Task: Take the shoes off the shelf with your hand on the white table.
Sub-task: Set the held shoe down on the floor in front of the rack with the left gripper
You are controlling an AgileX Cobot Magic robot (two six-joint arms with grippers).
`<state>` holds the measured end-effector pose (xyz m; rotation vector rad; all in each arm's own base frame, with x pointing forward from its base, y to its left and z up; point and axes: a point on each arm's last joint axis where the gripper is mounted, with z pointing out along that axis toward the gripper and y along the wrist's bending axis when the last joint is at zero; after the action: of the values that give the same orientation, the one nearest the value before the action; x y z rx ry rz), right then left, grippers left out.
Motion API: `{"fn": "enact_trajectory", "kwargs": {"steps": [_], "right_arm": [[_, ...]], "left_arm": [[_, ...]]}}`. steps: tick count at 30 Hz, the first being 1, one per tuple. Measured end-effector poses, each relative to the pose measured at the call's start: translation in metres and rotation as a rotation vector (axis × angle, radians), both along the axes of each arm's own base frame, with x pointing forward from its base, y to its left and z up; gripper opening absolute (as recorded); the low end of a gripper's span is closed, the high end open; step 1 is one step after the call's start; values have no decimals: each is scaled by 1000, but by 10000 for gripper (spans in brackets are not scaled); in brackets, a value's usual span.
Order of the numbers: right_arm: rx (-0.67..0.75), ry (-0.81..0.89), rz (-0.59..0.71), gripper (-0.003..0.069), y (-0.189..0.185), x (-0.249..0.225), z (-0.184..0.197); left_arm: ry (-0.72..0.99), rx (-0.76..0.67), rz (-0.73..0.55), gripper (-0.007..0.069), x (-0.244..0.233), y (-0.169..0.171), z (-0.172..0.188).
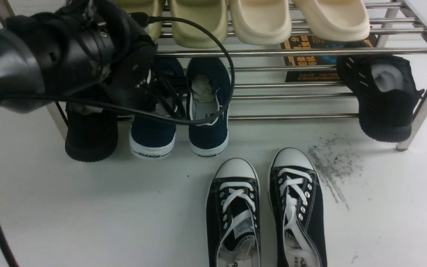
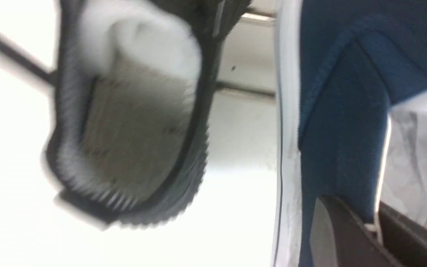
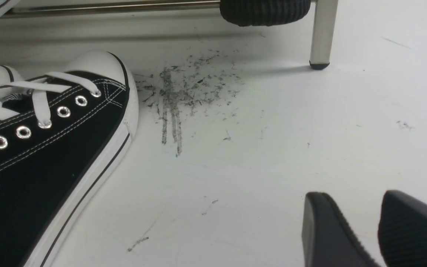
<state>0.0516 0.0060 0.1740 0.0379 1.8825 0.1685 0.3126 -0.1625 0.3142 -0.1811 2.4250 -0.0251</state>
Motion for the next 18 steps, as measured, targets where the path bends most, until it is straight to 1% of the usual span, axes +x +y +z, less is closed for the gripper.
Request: {"fn": "enact_trajectory", "kwargs": {"steps": [3,8,13,18], "right_arm": [[0,0,0,237,0,0,0],[0,0,0,237,0,0,0],[0,0,0,237,0,0,0],[0,0,0,237,0,0,0]], "left_arm": [[8,-10,-11,46,-8,3,10],[21,-62,-91,46,-28,8,32],[60,-97,-152,46,-46,11,45],[100,-88,-157,46,-59,18,52]]}}
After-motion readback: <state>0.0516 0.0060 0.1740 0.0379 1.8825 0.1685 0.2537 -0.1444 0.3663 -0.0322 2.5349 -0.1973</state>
